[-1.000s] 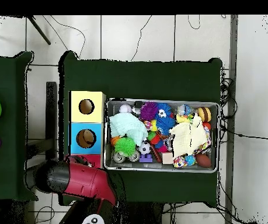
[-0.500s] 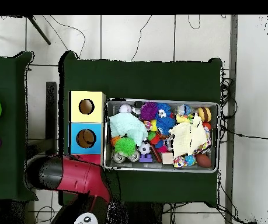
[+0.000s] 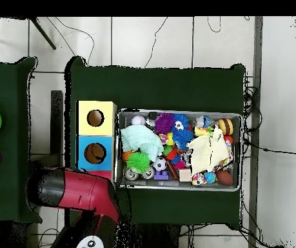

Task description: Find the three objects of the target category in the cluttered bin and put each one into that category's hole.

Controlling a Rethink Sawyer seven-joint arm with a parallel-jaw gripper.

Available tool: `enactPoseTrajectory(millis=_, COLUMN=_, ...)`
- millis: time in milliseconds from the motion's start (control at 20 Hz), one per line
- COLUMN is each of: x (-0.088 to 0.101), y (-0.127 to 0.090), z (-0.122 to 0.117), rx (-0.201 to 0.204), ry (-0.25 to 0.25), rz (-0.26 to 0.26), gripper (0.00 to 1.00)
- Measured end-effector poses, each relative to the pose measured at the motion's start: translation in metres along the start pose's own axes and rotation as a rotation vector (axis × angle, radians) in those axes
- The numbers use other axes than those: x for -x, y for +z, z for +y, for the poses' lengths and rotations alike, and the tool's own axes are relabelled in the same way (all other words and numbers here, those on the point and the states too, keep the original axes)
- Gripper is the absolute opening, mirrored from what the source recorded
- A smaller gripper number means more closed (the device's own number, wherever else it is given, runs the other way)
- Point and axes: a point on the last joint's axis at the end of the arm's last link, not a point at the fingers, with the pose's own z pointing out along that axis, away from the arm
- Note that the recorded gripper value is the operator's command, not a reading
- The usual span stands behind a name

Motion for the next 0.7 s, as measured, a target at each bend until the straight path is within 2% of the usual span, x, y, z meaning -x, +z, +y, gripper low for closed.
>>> enactPoseTrajectory(millis=350, x=0.002, y=-0.015, z=0.0, rx=0.0, ry=0.003, rz=-0.01, gripper=1.0)
enactPoseTrajectory(millis=700, x=-0.002, y=-0.029, z=-0.006, rx=0.002, ry=0.014, rz=0.022, gripper=1.0)
